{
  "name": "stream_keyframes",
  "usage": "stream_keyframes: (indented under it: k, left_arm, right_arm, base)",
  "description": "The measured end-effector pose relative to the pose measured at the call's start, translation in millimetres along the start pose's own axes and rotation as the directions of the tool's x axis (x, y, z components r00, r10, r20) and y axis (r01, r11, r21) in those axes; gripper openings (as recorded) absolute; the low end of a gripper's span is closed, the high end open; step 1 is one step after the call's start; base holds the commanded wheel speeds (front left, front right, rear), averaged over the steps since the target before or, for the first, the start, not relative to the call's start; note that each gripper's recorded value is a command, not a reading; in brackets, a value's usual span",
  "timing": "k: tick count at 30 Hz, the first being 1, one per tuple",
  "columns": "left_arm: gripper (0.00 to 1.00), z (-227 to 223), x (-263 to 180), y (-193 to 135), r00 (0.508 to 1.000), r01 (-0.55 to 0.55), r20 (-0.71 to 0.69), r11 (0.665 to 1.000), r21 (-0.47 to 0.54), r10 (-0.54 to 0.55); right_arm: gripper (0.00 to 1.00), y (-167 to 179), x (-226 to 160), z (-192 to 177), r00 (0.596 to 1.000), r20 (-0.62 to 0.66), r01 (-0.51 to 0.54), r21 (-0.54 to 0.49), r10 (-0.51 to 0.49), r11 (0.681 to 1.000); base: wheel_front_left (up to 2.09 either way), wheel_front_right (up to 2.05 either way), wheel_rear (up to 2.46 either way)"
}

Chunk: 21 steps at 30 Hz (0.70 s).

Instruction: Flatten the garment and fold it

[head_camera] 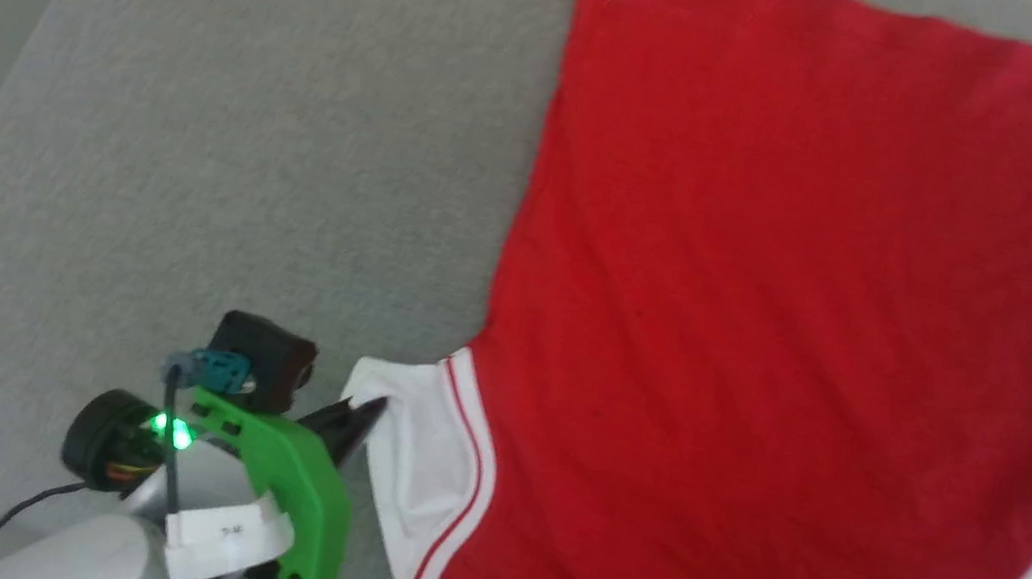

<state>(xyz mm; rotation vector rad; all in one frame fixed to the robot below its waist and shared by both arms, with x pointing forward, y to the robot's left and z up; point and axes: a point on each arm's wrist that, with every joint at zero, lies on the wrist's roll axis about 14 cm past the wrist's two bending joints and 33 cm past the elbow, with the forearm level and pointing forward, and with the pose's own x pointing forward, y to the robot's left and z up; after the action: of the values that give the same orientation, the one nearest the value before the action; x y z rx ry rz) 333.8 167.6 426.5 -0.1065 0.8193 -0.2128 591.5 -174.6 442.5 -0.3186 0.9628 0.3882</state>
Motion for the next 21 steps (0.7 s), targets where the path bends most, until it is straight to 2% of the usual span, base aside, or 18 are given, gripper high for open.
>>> stream_keyframes:
  k: [6,13,19,20,21]
  left_arm:
    - [0.00,-10,8,6,0.999,-0.040,-0.020,0.999,-0.036,0.039]
    - [0.00,-20,15,17,0.995,-0.085,-0.050,0.994,-0.068,0.082]
    - [0.00,-30,17,27,0.989,-0.129,-0.086,0.988,-0.083,0.122]
    - [0.00,-32,17,28,0.988,-0.134,-0.092,0.987,-0.087,0.126]
    - [0.00,-34,18,28,0.987,-0.139,-0.097,0.986,-0.089,0.130]
  right_arm:
    - [1.00,8,43,14,0.997,-0.077,0.010,-0.088,-0.016,0.996]
    - [1.00,9,91,6,0.987,-0.161,-0.001,-0.095,-0.014,0.995]
    - [1.00,15,115,11,0.986,-0.166,-0.023,-0.101,0.006,0.995]
    - [0.92,16,117,11,0.986,-0.169,-0.028,-0.103,0.010,0.994]
    - [0.23,17,120,10,0.984,-0.177,-0.033,-0.106,0.014,0.994]
  base:
    - [0.00,0.00,0.00]
    - [0.00,0.00,0.00]
    - [0.00,0.00,0.00]
    - [0.00,0.00,0.00]
    - [0.00,0.00,0.00]
